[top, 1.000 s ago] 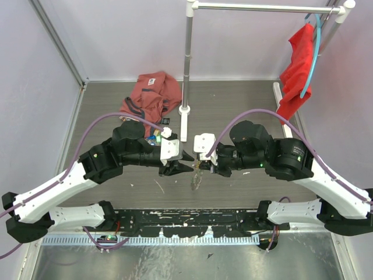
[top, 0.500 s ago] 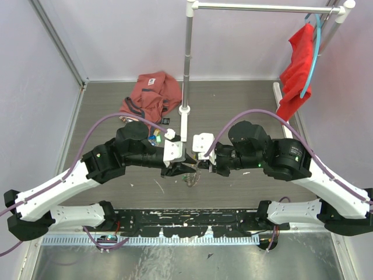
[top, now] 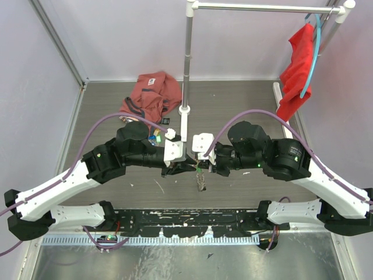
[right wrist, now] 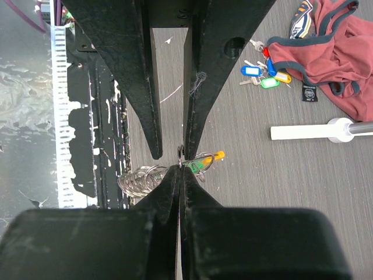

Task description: Put the keys on the keyring

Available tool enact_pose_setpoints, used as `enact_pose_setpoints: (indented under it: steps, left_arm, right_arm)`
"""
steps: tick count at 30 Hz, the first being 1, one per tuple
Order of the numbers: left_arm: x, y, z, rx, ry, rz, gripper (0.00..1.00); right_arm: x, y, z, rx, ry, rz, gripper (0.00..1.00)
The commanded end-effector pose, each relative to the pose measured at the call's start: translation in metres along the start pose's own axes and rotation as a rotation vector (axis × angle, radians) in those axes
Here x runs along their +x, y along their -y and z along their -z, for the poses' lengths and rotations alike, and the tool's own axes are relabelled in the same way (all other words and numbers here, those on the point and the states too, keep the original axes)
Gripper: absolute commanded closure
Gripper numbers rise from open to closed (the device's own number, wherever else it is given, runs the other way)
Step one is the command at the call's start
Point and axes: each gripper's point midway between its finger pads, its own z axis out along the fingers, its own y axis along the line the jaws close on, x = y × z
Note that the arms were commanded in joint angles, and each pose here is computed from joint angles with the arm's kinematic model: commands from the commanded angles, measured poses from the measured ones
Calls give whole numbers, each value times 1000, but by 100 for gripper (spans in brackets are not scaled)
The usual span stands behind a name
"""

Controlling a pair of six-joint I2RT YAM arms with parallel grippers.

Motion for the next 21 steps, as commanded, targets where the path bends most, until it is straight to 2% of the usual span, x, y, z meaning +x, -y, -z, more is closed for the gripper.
enact_pose_setpoints:
  steps: [1,12,18,21]
  left_arm:
    - [-18,-5,0,-16,42,-29,75]
    - [-18,-6,2,-29,41,-29,82]
    - [-16,-7,1,-32,37,-25,98]
    - [-15,-8,1,-38,32,-23,100]
  right_arm:
    - [-18,6,2,27,71,14,99]
    - [-16,4,-3,15,68,13,99]
    - [-22,5,0,18,93,12,99]
    - [-25,4,2,19,114,12,99]
